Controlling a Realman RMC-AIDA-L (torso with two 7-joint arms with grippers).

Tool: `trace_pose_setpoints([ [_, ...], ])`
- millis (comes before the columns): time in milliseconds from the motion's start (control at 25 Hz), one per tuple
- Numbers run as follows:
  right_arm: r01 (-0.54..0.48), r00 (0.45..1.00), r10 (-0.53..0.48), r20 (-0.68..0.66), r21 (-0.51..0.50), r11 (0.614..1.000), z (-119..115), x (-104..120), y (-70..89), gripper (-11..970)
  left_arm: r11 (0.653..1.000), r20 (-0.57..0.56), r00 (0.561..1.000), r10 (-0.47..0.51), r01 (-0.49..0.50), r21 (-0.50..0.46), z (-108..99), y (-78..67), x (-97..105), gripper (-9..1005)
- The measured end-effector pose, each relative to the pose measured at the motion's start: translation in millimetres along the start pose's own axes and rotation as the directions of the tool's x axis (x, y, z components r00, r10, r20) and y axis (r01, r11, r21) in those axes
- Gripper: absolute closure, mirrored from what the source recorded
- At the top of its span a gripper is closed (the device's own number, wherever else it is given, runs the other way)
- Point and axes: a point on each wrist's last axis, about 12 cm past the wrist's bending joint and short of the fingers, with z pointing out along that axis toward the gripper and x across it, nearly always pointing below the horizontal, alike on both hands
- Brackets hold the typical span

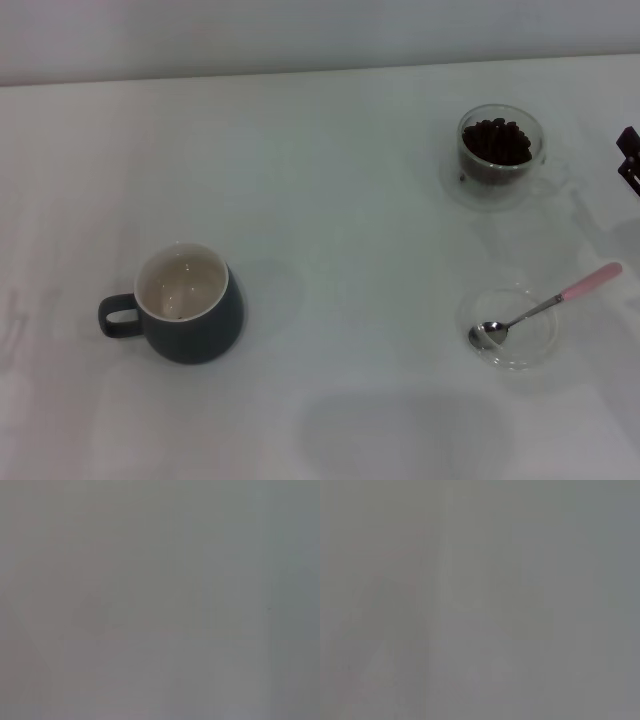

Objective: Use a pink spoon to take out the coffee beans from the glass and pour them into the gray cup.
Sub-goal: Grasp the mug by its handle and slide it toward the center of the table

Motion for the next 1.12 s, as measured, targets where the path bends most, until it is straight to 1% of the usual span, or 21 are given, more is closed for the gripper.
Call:
trace_pose_setpoints([
  [200, 0.000, 1.000, 0.000, 0.000, 0.000, 1.000, 0, 0, 0.0, 161, 1.000, -0.004, 1.000, 0.001, -0.001, 0.000, 0, 0.4, 0, 110],
  [400, 0.001, 1.000, -0.001, -0.010, 0.002, 1.000, 1, 1, -0.3, 161, 1.000, -0.034, 0.999, -0.001, 0.001, 0.005, -1, -0.8, 4, 114],
  [680, 0.011, 1.000, -0.011, -0.012, 0.008, 1.000, 3, 1, -2.7, 160, 0.991, -0.098, 0.995, 0.001, 0.013, 0.134, -16, -16.8, 10, 121],
  [800, 0.017, 1.000, -0.017, -0.006, 0.011, 1.000, 5, -1, -4.1, 160, 0.987, -0.140, 0.990, 0.000, 0.022, 0.159, -20, -21.8, 15, 124],
  [920, 0.023, 1.000, -0.023, -0.003, 0.010, 1.000, 7, -1, -5.1, 160, 0.978, -0.189, 0.982, 0.006, 0.034, 0.205, -21, -28.1, 20, 126],
  [1120, 0.025, 1.000, -0.025, -0.003, 0.007, 1.000, 11, -2, -5.1, 160, 0.963, -0.224, 0.974, 0.023, 0.039, 0.266, -17, -36.1, 25, 131],
])
